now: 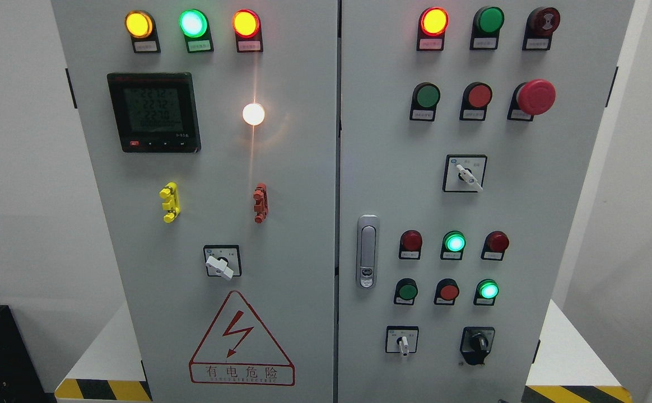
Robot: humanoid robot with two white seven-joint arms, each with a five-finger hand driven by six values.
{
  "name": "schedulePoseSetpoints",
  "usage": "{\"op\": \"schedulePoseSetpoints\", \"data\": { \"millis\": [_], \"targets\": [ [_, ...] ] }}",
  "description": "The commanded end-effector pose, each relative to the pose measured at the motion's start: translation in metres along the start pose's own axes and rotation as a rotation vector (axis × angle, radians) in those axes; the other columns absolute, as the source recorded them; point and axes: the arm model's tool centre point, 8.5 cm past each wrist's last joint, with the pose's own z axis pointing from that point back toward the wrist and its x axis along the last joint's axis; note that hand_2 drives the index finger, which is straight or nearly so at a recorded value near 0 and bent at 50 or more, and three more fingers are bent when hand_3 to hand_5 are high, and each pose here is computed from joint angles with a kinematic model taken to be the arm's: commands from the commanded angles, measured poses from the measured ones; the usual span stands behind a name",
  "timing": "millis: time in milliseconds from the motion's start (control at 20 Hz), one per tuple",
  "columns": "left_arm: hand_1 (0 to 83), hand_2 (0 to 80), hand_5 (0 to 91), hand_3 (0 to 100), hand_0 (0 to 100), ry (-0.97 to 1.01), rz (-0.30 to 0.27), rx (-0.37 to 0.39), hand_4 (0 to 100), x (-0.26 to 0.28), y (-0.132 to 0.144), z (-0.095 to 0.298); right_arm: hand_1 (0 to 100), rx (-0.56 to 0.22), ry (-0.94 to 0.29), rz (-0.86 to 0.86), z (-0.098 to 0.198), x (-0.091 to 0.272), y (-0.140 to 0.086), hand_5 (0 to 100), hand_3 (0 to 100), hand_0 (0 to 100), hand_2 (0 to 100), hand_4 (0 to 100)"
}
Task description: Flip black knob to close circuit
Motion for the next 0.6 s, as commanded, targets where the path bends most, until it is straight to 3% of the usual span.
{"op": "schedulePoseSetpoints", "data": {
  "millis": [0, 550],
  "targets": [
    [55.6, 0.0, 0.0, 0, 12, -0.006, 0.004, -0.004, 0, -0.005, -0.002, 0.000, 10, -0.029, 0.012, 0.008, -0.014, 0.001, -0.007, 71, 85, 0, 65, 74],
    [55.6, 0.0, 0.0, 0, 12, -0.008, 0.004, -0.004, 0, -0.004, -0.002, 0.000, 10, -0.056, 0.008, -0.005, -0.030, 0.011, -0.015, 70, 83, 0, 62, 72]
  ]
}}
